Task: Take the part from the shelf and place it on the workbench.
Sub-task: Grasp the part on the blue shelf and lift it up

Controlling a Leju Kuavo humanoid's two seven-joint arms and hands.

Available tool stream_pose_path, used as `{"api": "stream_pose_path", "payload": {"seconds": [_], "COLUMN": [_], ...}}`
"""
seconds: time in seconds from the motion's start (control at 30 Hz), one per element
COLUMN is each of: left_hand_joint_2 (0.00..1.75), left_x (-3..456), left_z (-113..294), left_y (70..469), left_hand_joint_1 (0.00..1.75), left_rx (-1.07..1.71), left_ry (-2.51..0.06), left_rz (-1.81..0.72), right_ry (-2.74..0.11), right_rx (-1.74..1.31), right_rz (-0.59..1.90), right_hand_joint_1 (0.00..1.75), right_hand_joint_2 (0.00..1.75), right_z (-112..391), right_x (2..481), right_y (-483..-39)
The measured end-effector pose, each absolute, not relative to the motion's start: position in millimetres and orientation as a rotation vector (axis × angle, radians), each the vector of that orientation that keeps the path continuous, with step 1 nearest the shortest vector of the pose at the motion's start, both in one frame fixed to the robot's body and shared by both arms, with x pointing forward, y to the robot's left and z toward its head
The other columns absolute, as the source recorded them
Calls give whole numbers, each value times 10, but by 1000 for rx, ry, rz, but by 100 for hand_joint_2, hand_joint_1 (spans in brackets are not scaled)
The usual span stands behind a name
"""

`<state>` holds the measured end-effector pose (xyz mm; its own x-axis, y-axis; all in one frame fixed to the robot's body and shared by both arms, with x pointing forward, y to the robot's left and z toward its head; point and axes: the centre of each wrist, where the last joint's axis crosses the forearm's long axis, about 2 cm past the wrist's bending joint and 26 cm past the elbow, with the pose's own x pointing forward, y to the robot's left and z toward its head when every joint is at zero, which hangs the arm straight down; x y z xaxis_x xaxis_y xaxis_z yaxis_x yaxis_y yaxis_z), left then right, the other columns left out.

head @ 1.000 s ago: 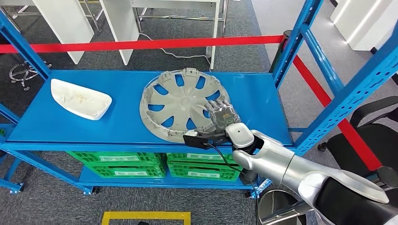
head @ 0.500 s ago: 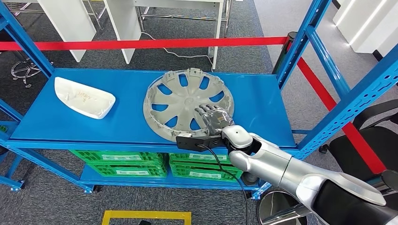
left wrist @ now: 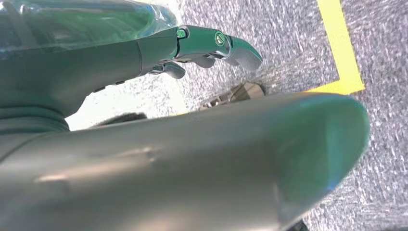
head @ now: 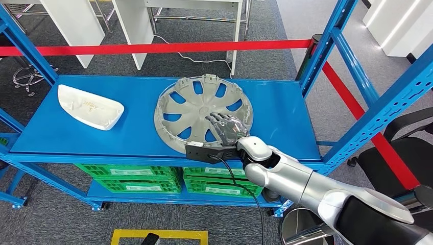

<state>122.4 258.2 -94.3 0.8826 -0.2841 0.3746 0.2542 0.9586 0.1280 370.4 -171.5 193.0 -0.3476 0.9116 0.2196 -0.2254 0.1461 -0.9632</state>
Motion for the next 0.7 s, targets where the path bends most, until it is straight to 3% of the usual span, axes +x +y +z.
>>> {"api": "stream_pose_path", "payload": {"seconds": [0.7], "left_hand_joint_2": [0], "left_x": [1406], "left_z": [-885], "left_y": [2733], "left_hand_joint_1": [0], "left_rx": [118], "left_ry": [-434], "left_rz": [-331], "right_ry": [-1321], "right_rx": [-649], "right_rz": [1351], "right_hand_joint_1": [0], "right_hand_joint_2": [175], "right_z": [1739], "right_x": [3714], "right_y": [-1830]}}
